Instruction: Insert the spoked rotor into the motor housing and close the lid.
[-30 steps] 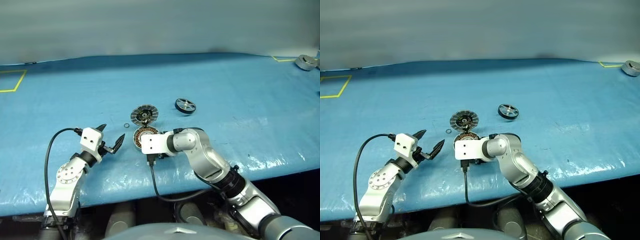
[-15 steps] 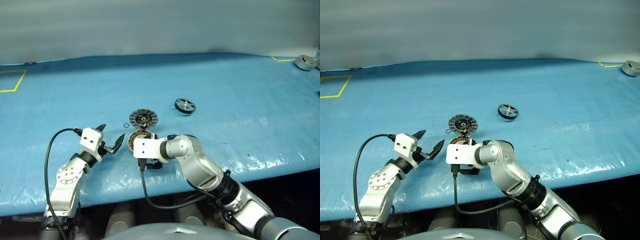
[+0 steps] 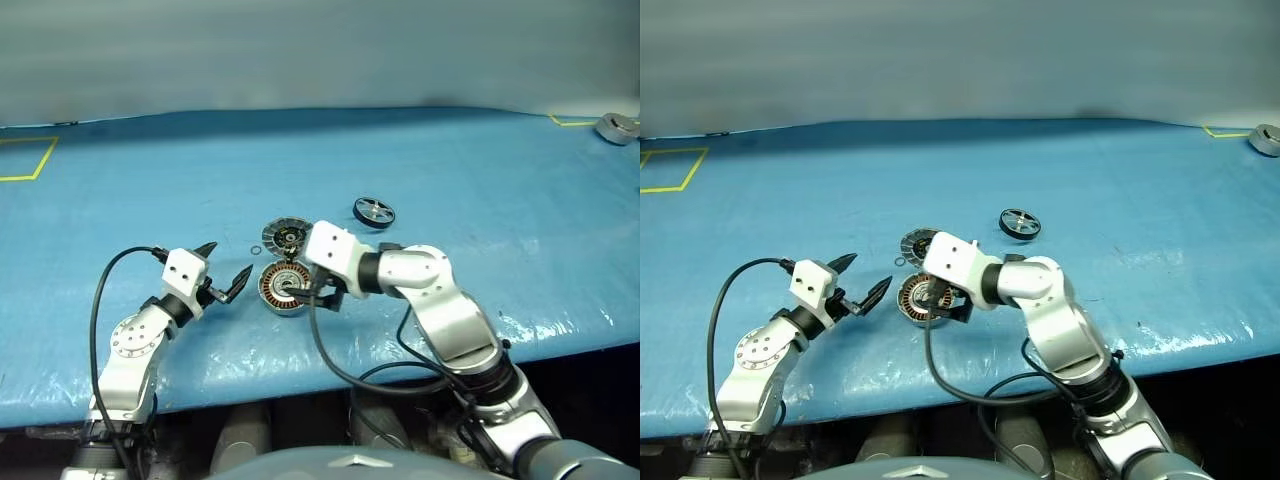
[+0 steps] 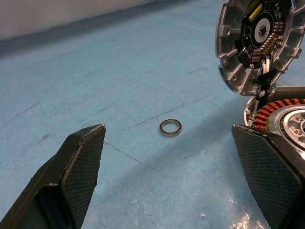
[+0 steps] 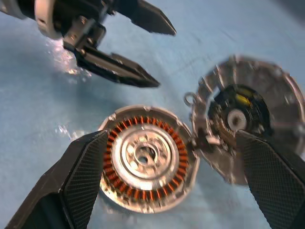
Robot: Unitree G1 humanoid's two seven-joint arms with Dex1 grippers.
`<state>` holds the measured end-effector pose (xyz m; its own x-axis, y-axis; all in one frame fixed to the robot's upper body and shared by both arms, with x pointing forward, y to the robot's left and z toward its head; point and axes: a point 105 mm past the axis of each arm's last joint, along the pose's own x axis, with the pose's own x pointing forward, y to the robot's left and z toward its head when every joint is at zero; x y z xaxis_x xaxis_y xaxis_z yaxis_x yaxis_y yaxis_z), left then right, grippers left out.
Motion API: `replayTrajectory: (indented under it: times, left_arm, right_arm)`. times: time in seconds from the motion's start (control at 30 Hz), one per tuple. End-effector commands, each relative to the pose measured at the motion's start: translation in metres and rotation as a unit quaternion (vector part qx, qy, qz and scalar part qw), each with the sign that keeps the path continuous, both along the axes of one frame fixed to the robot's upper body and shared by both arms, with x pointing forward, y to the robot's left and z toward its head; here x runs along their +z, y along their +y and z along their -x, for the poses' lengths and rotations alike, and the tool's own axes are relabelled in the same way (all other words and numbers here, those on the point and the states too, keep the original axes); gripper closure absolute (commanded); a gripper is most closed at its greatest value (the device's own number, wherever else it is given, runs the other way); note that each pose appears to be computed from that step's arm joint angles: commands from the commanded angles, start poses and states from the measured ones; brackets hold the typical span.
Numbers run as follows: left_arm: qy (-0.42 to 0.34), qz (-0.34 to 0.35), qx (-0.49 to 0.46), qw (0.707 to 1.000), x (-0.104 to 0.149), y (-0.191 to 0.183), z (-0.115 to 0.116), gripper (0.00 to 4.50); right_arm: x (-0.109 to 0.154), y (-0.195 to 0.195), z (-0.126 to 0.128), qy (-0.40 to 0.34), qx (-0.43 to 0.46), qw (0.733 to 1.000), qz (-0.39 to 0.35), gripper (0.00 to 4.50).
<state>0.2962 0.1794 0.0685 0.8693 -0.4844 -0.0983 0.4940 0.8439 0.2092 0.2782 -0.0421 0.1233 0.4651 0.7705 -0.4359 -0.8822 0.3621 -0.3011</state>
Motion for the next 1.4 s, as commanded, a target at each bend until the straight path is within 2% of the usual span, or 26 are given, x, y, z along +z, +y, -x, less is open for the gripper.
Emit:
replayTrajectory:
  times: [0.03,0.17,0.23,0.33,0.53,0.8,0.93,1.23,1.4]
  left_arm:
    - [-0.018,-0.001,-0.008,1.000,0.006,0.001,-0.008,0.00]
    - [-0.016,-0.001,-0.016,1.000,0.006,0.000,-0.021,0.00]
    - [-0.022,-0.008,0.001,1.000,0.005,0.006,-0.032,0.00]
    - [-0.015,-0.007,0.001,1.000,0.002,0.006,-0.043,0.00]
    - [0.025,-0.019,-0.032,0.999,-0.016,-0.008,-0.058,0.00]
    - [0.092,-0.031,-0.067,0.993,-0.041,-0.022,-0.057,0.00]
    - [0.127,-0.046,-0.084,0.987,-0.055,-0.023,-0.049,0.85]
    - [0.155,-0.051,-0.051,0.985,-0.069,-0.004,-0.034,3.81]
    - [0.135,-0.067,0.020,0.988,-0.068,0.020,-0.033,3.83]
  right_arm:
    - [0.005,-0.029,-0.009,-0.042,-0.046,0.998,-0.024,0.03]
    - [-0.021,-0.077,-0.012,-0.023,-0.109,0.994,-0.006,0.03]
    - [-0.032,-0.094,-0.011,0.027,-0.140,0.989,-0.028,0.03]
    - [-0.040,-0.107,-0.011,0.044,-0.173,0.983,-0.047,0.03]
    - [-0.045,-0.104,-0.011,0.036,-0.183,0.981,-0.056,0.03]
    - [-0.038,-0.096,-0.010,0.021,-0.171,0.983,-0.065,0.03]
    - [-0.036,-0.099,-0.012,0.016,-0.177,0.982,-0.062,0.00]
    - [-0.034,-0.100,-0.015,0.011,-0.179,0.982,-0.057,0.00]
    - [-0.034,-0.100,-0.019,0.010,-0.181,0.982,-0.057,0.00]
